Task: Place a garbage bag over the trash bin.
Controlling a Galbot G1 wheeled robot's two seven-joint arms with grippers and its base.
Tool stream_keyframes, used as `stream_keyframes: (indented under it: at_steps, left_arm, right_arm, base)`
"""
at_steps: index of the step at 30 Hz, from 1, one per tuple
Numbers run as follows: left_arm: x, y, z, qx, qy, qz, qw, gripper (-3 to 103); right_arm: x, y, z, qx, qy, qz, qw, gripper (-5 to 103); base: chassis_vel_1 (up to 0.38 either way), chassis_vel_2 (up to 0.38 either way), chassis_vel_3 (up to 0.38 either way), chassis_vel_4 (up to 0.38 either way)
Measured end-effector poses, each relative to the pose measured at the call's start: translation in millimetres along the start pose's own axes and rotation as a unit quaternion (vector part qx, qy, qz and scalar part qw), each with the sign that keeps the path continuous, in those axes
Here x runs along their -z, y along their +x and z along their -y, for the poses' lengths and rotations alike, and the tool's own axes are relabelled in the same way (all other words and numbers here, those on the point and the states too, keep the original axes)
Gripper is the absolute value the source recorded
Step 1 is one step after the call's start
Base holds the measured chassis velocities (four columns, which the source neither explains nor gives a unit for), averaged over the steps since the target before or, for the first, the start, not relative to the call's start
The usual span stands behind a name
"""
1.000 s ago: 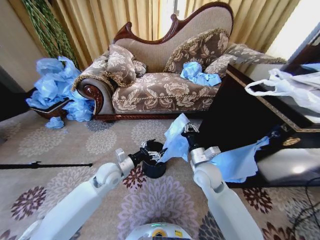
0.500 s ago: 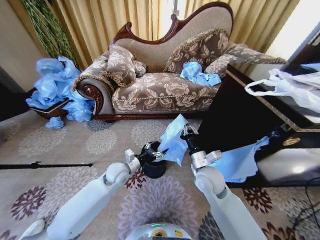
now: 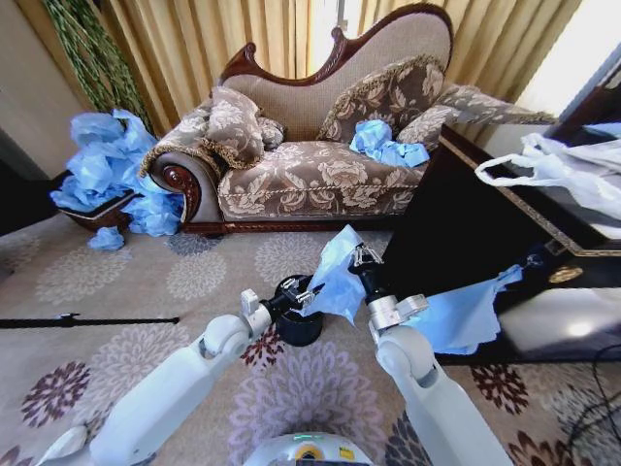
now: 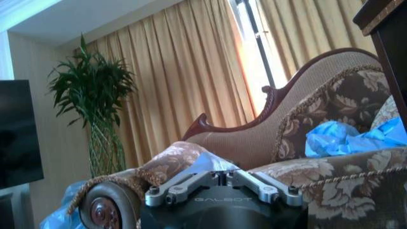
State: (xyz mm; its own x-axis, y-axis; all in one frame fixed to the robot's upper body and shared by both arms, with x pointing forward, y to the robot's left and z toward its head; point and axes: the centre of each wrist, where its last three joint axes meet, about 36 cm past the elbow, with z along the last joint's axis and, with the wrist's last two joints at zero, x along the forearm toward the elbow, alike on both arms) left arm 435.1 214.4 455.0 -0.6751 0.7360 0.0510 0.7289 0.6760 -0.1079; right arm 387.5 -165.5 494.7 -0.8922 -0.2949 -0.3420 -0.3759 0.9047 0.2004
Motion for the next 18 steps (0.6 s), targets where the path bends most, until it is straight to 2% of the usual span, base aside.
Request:
stream_keyframes:
  at_steps: [3,4,7,8,10,11,14,15,17,18]
  left_arm:
    - [3.4,-1.7,-0.7,0.006,0.006,0.006,0.9999,29]
    - [3.4,-1.7,-0.7,0.006,0.006,0.006,0.9999,29]
    - [10.9,-1.2,-1.0,0.014,0.013,0.016,0.9997,18]
    - [10.9,-1.2,-1.0,0.014,0.013,0.016,0.9997,18]
    - [19.9,-1.3,-3.9,0.017,0.014,0.025,0.9994,14]
    - [19.9,-1.3,-3.9,0.017,0.014,0.025,0.9994,14]
    - [31.8,-4.5,-7.9,0.022,0.013,0.036,0.9990,2]
    - [31.8,-4.5,-7.9,0.022,0.013,0.036,0.9990,2]
    - [35.7,-7.6,-10.0,0.022,0.011,0.040,0.9989,0]
    - [36.3,-8.1,-10.2,0.021,0.011,0.040,0.9989,0]
  right_arm:
    - [-3.7,5.1,3.9,-0.002,0.011,-0.005,1.000,0]
    - [-3.7,5.1,3.9,-0.002,0.011,-0.005,1.000,0]
    - [-7.0,11.5,6.9,-0.002,0.018,-0.014,1.000,0]
    - [-7.0,11.5,6.9,-0.002,0.018,-0.014,1.000,0]
    - [-10.1,16.5,7.9,-0.005,0.024,-0.019,1.000,11]
    - [-10.1,16.5,7.9,-0.005,0.024,-0.019,1.000,11]
    - [-14.6,24.3,8.8,-0.009,0.033,-0.025,0.999,27]
    - [-14.6,24.3,8.8,-0.009,0.033,-0.025,0.999,27]
    - [-18.0,30.7,10.6,-0.011,0.041,-0.029,0.999,38]
    - [-18.6,32.0,10.8,-0.012,0.042,-0.030,0.999,38]
  base:
    - [0.000,0.000,0.000,0.000]
    - [0.000,0.000,0.000,0.000]
    - [0.000,0.000,0.000,0.000]
    - [0.000,0.000,0.000,0.000]
    - [0.000,0.000,0.000,0.000]
    - [0.000,0.000,0.000,0.000]
    - [0.000,0.000,0.000,0.000]
    - [0.000,0.000,0.000,0.000]
    - [0.000,0.000,0.000,0.000]
    - [0.000,0.000,0.000,0.000]
